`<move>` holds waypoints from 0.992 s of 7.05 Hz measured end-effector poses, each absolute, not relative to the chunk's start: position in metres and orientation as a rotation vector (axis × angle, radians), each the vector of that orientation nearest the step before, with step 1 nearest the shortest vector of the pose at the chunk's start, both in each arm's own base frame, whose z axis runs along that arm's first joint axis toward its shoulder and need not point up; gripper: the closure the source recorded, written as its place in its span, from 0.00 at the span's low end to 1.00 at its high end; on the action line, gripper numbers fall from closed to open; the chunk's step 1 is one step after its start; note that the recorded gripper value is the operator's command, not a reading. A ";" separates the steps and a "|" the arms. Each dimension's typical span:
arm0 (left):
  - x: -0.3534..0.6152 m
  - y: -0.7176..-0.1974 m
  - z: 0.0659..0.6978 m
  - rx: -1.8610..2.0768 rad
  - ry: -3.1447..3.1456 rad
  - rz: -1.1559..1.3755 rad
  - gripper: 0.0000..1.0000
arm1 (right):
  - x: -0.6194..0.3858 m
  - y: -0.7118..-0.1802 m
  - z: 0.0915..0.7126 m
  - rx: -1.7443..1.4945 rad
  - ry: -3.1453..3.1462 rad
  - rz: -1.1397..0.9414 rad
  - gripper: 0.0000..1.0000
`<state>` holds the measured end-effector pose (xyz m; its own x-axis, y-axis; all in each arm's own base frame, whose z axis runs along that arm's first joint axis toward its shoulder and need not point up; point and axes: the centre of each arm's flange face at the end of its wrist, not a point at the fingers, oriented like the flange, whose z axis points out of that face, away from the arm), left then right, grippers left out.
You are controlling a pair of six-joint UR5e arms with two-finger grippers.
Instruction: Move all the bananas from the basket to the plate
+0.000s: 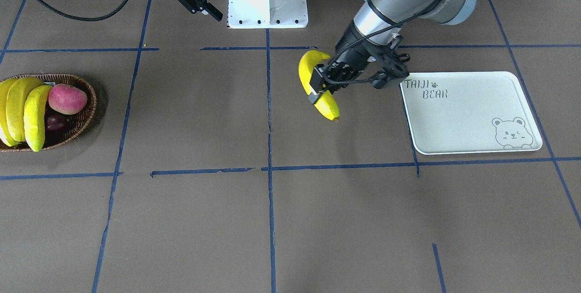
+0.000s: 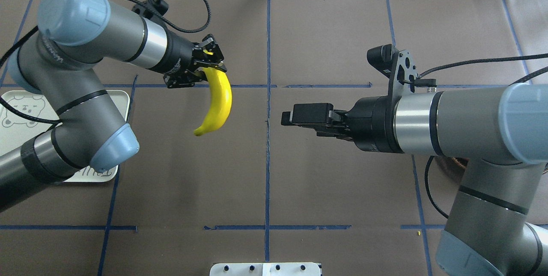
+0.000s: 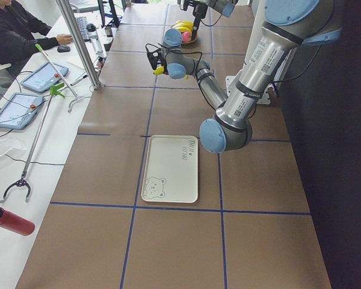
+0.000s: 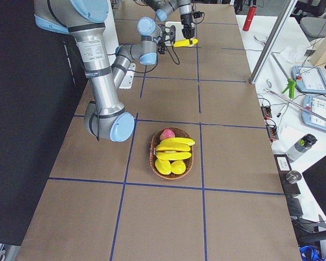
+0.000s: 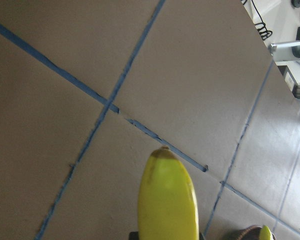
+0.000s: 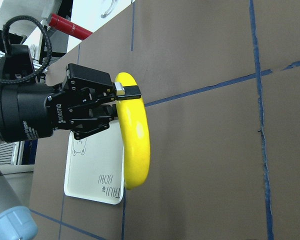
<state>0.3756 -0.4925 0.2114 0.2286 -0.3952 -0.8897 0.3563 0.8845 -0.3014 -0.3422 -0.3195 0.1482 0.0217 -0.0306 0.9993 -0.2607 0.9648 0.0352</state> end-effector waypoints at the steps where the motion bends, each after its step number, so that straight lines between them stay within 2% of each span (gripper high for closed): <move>1: 0.343 -0.491 0.267 0.015 1.151 -0.468 1.00 | -0.338 -0.317 0.153 0.229 -1.536 0.182 0.00; 4: 0.281 -0.472 0.439 0.054 0.878 -0.319 1.00 | -0.336 -0.320 0.174 0.221 -1.489 0.204 0.00; 7: 0.229 -0.459 0.560 -0.026 0.705 -0.349 1.00 | -0.334 -0.324 0.178 0.224 -1.476 0.217 0.00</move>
